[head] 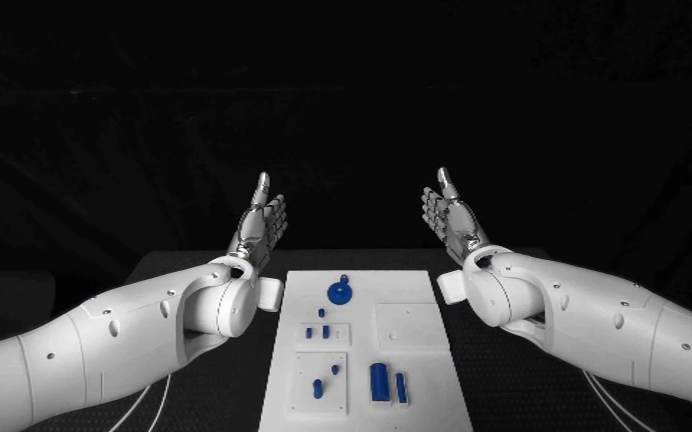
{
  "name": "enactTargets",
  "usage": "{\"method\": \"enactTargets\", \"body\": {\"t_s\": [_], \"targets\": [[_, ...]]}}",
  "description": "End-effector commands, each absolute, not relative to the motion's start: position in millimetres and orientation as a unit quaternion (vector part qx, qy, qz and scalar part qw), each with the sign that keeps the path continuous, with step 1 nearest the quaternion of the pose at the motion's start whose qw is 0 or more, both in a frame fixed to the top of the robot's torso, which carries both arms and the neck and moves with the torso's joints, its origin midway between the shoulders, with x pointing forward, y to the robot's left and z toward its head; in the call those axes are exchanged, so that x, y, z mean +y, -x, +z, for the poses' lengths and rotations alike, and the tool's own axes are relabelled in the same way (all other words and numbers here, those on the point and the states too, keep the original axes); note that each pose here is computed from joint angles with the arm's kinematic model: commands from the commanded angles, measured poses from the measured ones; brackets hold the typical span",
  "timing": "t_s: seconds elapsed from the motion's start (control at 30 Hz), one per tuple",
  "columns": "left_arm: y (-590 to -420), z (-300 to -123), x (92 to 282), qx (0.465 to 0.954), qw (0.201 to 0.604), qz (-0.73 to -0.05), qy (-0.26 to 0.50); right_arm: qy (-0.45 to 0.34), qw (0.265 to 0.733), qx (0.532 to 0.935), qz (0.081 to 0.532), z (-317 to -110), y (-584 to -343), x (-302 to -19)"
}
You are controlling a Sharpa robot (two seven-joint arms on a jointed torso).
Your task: Assemble the parts on the task board
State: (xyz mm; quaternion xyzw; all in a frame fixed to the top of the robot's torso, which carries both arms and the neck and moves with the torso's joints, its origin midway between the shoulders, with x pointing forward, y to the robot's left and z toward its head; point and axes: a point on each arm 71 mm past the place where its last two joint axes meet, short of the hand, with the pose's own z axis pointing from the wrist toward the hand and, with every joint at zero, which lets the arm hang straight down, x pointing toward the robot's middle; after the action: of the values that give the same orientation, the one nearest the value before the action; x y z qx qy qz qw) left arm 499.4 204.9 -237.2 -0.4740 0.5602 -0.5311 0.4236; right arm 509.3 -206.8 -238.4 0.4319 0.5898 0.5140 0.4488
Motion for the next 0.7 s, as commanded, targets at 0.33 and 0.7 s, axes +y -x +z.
{"method": "enactTargets", "body": {"t_s": [0.33, 0.7], "targets": [[-462.2, -224.3, 192.7, 0.502, 0.493, -0.507, 0.498, -0.497, 0.493, 0.503, 0.507, -225, -464, -193], [-461.8, -224.2, 192.4, 0.502, 0.493, -0.507, 0.498, -0.498, 0.493, 0.502, 0.507, -224, -462, -192]]}}
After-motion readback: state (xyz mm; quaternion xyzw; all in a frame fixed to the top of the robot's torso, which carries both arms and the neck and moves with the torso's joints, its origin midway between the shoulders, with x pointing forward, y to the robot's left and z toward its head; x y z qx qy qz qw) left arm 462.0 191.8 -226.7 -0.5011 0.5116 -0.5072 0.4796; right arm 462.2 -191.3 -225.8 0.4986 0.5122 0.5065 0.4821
